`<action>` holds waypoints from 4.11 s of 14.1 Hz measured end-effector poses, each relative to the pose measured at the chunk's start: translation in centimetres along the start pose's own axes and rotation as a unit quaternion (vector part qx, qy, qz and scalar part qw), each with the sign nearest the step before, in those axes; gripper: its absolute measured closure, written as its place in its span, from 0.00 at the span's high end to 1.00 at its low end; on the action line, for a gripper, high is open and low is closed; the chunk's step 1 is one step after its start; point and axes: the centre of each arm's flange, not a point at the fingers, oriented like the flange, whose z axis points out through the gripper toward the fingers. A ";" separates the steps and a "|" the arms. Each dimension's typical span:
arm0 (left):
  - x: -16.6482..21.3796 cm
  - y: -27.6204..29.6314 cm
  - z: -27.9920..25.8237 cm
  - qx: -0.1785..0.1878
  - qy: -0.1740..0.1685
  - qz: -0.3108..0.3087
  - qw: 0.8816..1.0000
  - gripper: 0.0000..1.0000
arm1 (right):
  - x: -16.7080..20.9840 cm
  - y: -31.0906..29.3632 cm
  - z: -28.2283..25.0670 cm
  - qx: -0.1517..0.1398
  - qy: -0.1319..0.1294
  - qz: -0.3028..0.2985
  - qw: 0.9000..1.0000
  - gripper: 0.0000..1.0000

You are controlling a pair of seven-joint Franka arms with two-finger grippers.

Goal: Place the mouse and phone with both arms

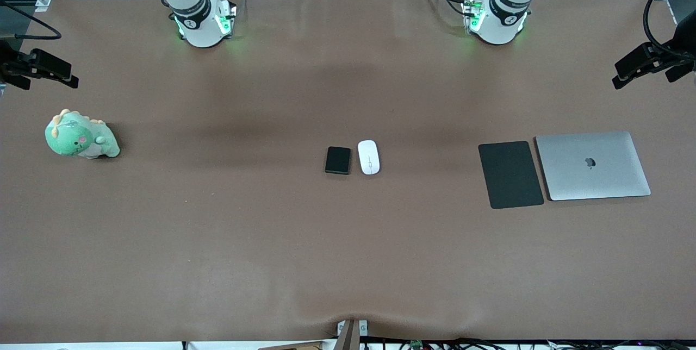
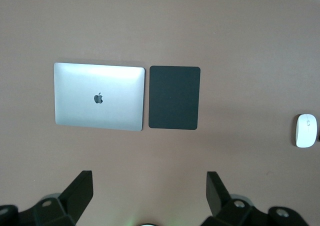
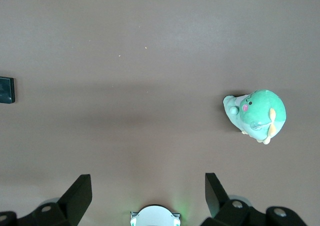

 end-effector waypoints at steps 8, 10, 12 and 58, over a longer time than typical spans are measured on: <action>0.1 0.1 0.2 0.000 -0.002 0.001 1.000 1.00 | 0.0 0.0 0.0 0.000 0.000 0.000 1.000 1.00; 0.1 0.2 0.2 0.000 -0.002 0.002 1.000 1.00 | 0.0 0.0 0.0 0.000 0.000 0.000 1.000 1.00; 0.1 0.3 0.3 0.000 -0.003 0.003 1.000 1.00 | 0.0 0.0 0.0 0.000 0.000 0.000 1.000 1.00; -5.8 46.2 42.9 0.038 -0.048 0.026 0.998 1.00 | -0.4 0.5 -0.3 0.000 -0.007 0.005 1.000 1.00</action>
